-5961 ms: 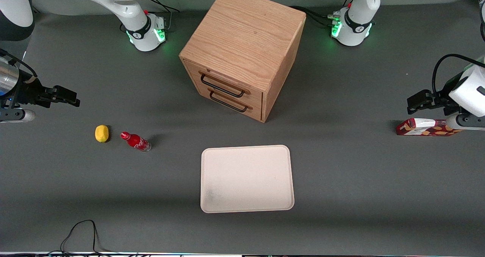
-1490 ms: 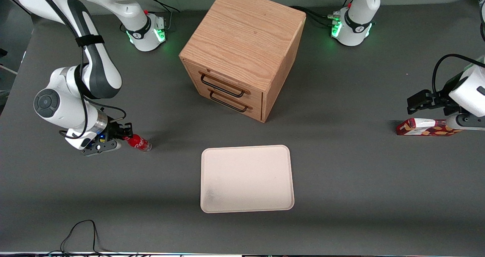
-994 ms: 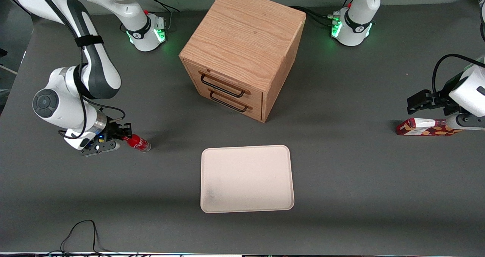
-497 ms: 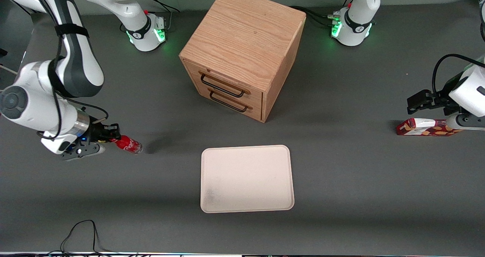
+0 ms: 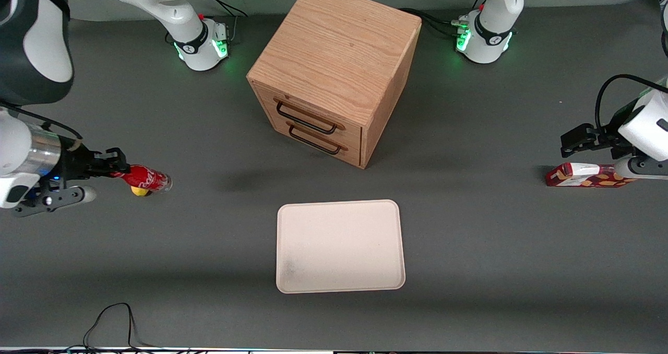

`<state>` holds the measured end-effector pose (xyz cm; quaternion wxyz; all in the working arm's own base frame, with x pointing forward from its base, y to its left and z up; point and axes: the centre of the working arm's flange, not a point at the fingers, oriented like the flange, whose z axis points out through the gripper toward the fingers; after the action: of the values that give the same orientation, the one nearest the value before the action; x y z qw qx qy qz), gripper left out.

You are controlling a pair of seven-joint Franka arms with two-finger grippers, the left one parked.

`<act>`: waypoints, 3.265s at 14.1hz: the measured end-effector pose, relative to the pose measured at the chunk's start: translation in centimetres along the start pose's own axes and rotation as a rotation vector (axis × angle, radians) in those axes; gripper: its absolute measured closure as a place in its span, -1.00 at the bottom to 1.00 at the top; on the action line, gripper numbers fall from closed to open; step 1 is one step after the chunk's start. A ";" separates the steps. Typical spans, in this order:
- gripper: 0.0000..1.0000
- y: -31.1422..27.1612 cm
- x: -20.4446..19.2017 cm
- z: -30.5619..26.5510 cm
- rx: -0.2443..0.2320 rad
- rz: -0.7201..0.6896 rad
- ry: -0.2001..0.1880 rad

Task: Place coke bottle on tray
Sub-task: 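Lift the bottle and carry it toward the cream tray, then lower the bottle onto the tray's edge and stand it upright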

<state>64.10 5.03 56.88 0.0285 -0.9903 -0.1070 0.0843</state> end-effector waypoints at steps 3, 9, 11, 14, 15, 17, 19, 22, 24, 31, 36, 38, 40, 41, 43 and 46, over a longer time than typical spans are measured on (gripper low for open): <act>0.37 0.1 1.7 -0.9 -0.017 -0.004 0.025; 0.37 -6.9 8.5 3.2 -0.069 -0.126 0.134; 0.37 -10.8 10.4 5.0 -0.092 -0.184 0.176; 0.37 -14.6 12.6 7.5 -0.089 -0.241 0.244; 0.37 -15.5 13.2 8.3 -0.079 -0.257 0.261; 0.37 -17.1 14.4 10.3 -0.056 -0.281 0.290; 0.37 -18.6 15.5 12.3 -0.034 -0.304 0.317; 0.37 -22.1 16.2 15.0 -0.025 -0.349 0.331; 0.37 -23.9 16.4 16.2 -0.025 -0.372 0.329; 0.37 -24.1 17.8 20.3 -0.062 -0.386 0.333; 0.37 -23.9 18.0 21.1 -0.083 -0.392 0.325; 0.37 -23.9 18.1 21.3 -0.084 -0.392 0.322; 0.37 -23.9 18.2 21.9 -0.084 -0.392 0.316; 0.37 -23.9 18.3 22.1 -0.084 -0.392 0.316; 0.37 -23.9 18.4 22.6 -0.083 -0.392 0.320; 0.37 -24.0 18.5 22.7 -0.083 -0.394 0.322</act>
<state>72.98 33.28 33.38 0.0205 -0.9514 -0.2951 -0.0862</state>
